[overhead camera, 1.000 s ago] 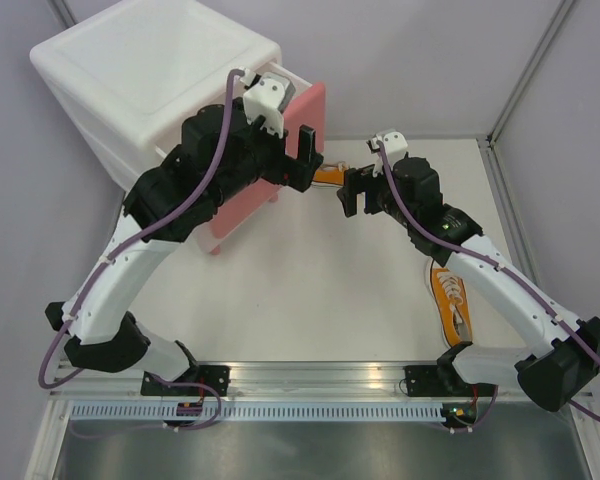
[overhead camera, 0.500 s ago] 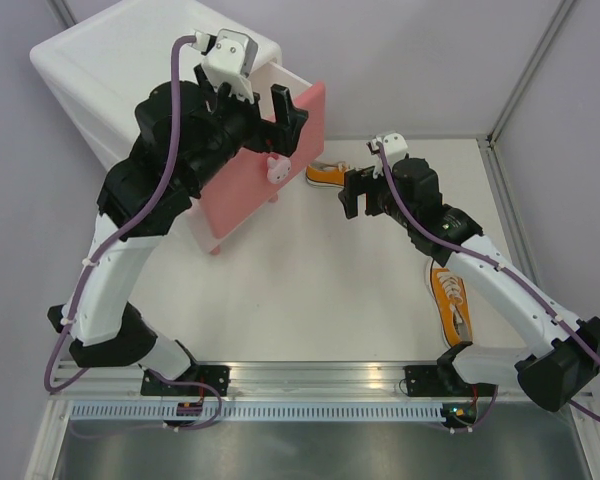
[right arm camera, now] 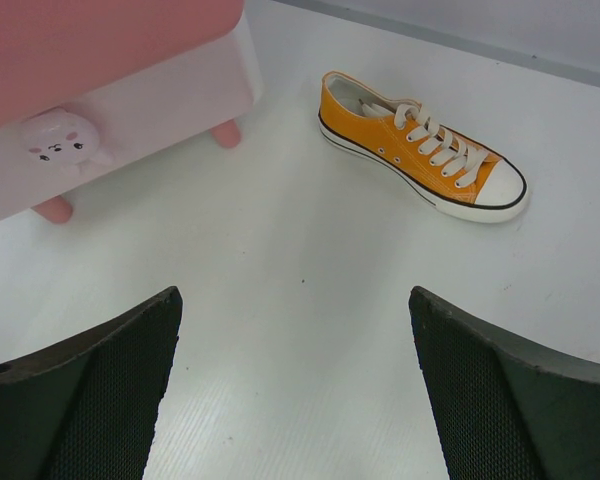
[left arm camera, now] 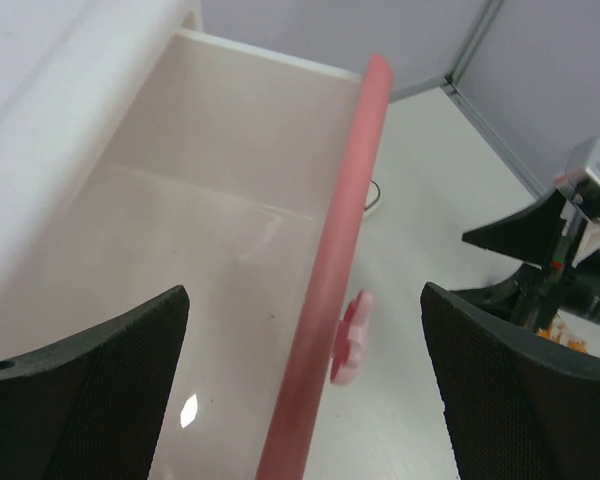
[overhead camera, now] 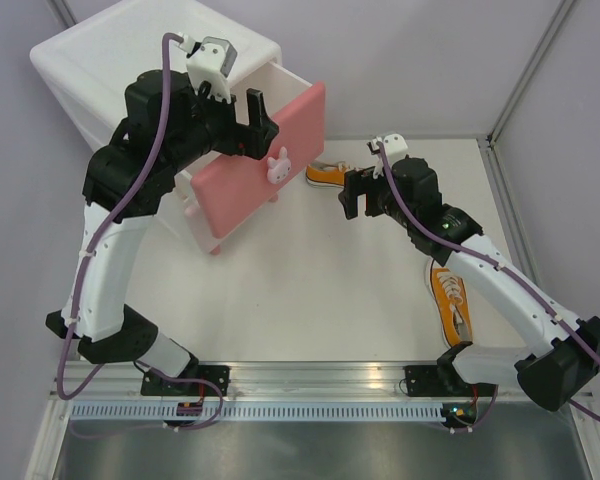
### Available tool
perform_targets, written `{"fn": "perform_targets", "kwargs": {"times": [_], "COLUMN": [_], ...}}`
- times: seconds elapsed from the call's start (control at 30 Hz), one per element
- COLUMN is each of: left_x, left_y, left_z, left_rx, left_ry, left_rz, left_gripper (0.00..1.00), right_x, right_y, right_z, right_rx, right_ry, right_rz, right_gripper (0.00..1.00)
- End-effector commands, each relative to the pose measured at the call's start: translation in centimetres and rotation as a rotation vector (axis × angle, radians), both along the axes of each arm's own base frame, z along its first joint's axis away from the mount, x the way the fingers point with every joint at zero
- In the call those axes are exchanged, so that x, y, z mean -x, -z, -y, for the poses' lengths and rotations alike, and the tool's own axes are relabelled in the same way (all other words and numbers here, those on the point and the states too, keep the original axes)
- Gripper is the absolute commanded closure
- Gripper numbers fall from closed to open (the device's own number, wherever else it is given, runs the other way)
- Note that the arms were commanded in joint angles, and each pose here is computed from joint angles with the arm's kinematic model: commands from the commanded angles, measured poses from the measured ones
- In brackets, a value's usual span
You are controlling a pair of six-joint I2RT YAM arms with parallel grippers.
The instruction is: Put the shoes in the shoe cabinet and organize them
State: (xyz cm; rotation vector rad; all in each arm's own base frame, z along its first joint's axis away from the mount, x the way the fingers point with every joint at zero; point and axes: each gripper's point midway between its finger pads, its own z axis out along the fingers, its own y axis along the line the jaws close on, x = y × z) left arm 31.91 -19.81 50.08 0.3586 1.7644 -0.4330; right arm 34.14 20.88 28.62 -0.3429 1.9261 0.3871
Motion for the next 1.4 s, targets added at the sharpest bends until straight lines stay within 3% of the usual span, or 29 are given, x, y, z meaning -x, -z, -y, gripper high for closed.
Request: {"fn": "perform_targets", "kwargs": {"times": [0.0,0.5,0.97,1.13,1.37], "left_x": [2.0,6.0,4.1,4.3,5.6], "left_y": [0.7,-0.1,-0.3,-0.3,-0.1], "left_z": [1.7,5.2,3.4,3.9,5.6], "left_rx": [0.043,0.183,0.163,0.175,0.216], "left_ry": [0.131,0.380,0.246,0.271,0.378], "left_rz": [-0.081,-0.183,-0.105,-0.112,-0.164], "left_gripper": [0.01,0.03,0.01,0.00,0.01], "right_x": [-0.4,-0.5,-5.3,-8.1,-10.7], "right_y": [-2.1,-1.1,1.7,4.3,6.2], "right_z": [0.0,1.1,4.7,4.7,4.9], "right_rx": [-0.037,-0.025,-0.243,-0.336,-0.460], "right_ry": [0.014,0.081,0.527,0.657,0.710], "right_rz": [0.033,0.017,-0.156,-0.237,-0.266], "right_gripper": [0.02,0.02,0.02,0.02,0.02]}}
